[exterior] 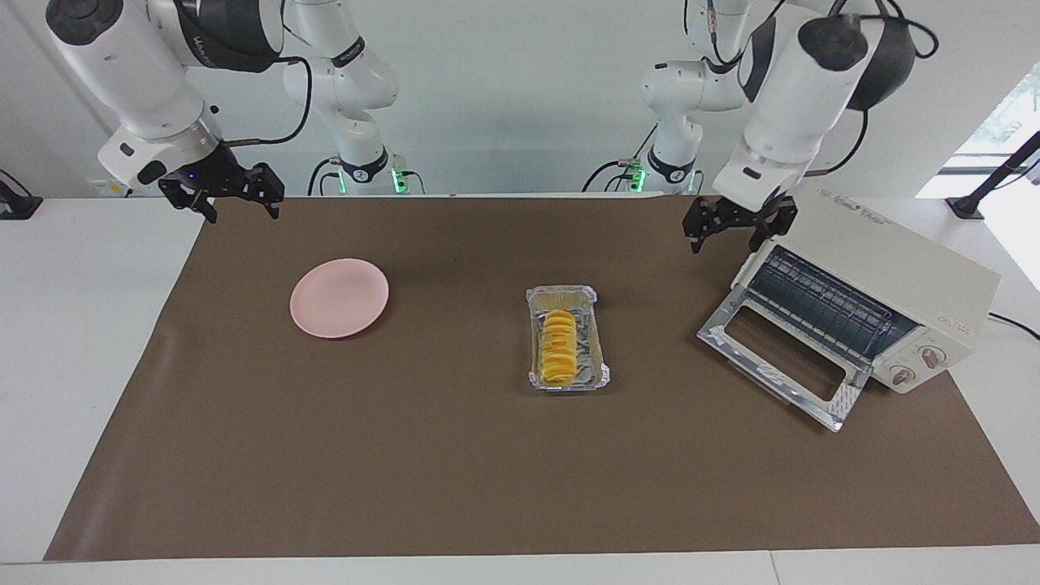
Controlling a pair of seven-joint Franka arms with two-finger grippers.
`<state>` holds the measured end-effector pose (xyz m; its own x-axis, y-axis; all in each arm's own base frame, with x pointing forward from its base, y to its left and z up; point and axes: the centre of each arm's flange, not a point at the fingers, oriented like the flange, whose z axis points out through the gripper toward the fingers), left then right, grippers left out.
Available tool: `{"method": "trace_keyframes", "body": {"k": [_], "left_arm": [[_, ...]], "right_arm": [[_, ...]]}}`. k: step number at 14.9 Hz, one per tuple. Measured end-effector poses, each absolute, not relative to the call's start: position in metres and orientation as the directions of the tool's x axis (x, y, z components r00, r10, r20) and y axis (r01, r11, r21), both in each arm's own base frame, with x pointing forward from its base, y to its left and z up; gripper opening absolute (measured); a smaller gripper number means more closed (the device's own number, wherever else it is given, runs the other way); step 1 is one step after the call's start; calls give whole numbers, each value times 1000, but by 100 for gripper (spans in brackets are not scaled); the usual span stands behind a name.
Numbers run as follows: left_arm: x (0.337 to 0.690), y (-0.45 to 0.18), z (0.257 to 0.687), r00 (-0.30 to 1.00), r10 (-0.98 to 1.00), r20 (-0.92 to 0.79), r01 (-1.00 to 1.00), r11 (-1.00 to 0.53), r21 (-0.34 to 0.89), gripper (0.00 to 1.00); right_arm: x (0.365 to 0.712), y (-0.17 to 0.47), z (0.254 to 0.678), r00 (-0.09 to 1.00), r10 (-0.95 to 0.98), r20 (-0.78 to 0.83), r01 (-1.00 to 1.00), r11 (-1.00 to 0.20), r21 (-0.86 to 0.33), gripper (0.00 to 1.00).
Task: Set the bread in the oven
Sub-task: 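Reach the left gripper to the foil tray and grasp its rim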
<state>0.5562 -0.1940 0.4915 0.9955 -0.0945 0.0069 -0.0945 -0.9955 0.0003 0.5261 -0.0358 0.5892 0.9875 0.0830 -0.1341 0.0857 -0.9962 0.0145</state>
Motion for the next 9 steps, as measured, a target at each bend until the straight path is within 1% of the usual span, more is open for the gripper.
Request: {"method": "trace_keyframes", "body": {"k": [2,3,7,9], "left_arm": [[561,-244,451,997,-78,15,-78,-997,20,100],[561,-272,439,997,-78,15,-79,-996,30,100],[554,-365,430,998,-57,25,-59,-996,65,100],[540,-403,403,999,-42,-2,-42,-998,47,100]], "right_arm": [[528,-37,594,991,82,-109,85,-996,18,100],[529,-38,597,992,79,-95,81,-996,20,100],[530,-43,601,994,70,-80,72,-997,23,100],[530,-42,601,994,71,-80,73,-997,22,100]]}}
